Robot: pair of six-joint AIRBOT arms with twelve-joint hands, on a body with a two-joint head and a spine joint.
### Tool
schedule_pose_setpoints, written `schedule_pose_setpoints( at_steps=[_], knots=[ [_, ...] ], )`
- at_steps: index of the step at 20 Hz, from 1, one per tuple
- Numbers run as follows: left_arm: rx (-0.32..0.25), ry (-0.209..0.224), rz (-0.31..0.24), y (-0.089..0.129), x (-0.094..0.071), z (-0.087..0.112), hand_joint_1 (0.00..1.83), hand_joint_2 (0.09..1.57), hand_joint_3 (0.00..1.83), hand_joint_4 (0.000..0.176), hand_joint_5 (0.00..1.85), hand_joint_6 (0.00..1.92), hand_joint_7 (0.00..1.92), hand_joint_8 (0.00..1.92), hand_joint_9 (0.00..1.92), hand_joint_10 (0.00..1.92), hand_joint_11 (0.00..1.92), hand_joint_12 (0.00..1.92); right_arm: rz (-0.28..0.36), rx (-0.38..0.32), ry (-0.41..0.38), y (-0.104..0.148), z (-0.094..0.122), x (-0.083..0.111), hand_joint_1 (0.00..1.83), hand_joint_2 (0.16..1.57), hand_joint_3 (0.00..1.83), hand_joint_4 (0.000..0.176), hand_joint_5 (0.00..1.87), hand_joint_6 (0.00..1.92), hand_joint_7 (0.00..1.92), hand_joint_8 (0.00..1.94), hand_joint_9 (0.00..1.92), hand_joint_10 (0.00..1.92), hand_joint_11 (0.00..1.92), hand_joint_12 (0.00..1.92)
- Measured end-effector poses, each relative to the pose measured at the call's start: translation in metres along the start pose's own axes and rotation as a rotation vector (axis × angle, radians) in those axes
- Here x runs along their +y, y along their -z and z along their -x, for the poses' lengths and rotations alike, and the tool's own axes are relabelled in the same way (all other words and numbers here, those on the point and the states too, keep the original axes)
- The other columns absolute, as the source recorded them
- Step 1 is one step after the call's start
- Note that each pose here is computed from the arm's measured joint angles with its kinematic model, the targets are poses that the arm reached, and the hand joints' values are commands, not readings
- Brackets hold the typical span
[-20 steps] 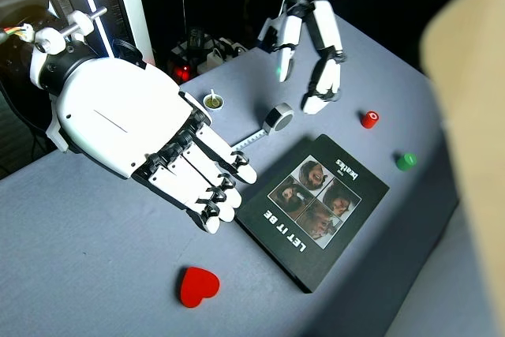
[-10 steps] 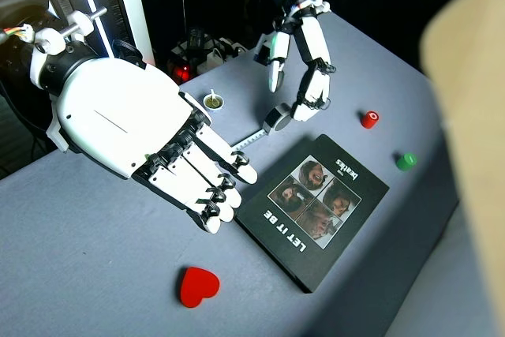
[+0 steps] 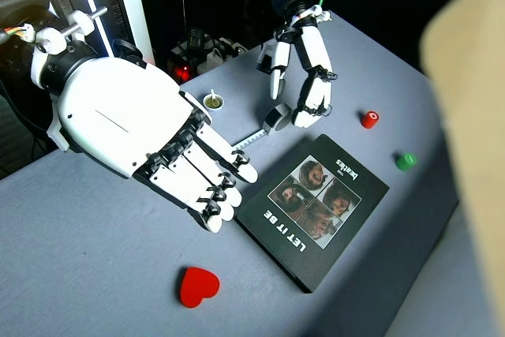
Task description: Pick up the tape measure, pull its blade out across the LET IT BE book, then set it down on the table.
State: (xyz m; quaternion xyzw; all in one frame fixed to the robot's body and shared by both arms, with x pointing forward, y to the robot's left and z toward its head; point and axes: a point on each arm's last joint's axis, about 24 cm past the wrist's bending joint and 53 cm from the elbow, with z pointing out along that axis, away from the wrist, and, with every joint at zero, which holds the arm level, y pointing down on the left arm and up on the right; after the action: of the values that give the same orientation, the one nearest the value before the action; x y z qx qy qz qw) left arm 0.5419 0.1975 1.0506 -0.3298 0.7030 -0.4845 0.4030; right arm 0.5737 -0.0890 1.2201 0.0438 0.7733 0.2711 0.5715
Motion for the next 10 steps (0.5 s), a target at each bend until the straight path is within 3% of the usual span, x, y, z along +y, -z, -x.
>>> schedule_pose_setpoints(
  at_steps=[10],
  knots=[
    [0.010, -0.014, -0.004, 0.0021, 0.0083, -0.0027, 0.95, 1.16, 0.00, 0.000, 0.76, 0.00, 0.75, 0.00, 0.71, 0.00, 0.41, 0.73, 0.004, 0.002, 0.000, 0.0000, -0.0005, 0.0009, 0.20, 1.23, 0.00, 0.092, 0.22, 0.00, 0.33, 0.00, 0.30, 0.00, 0.00, 0.78]
  ],
)
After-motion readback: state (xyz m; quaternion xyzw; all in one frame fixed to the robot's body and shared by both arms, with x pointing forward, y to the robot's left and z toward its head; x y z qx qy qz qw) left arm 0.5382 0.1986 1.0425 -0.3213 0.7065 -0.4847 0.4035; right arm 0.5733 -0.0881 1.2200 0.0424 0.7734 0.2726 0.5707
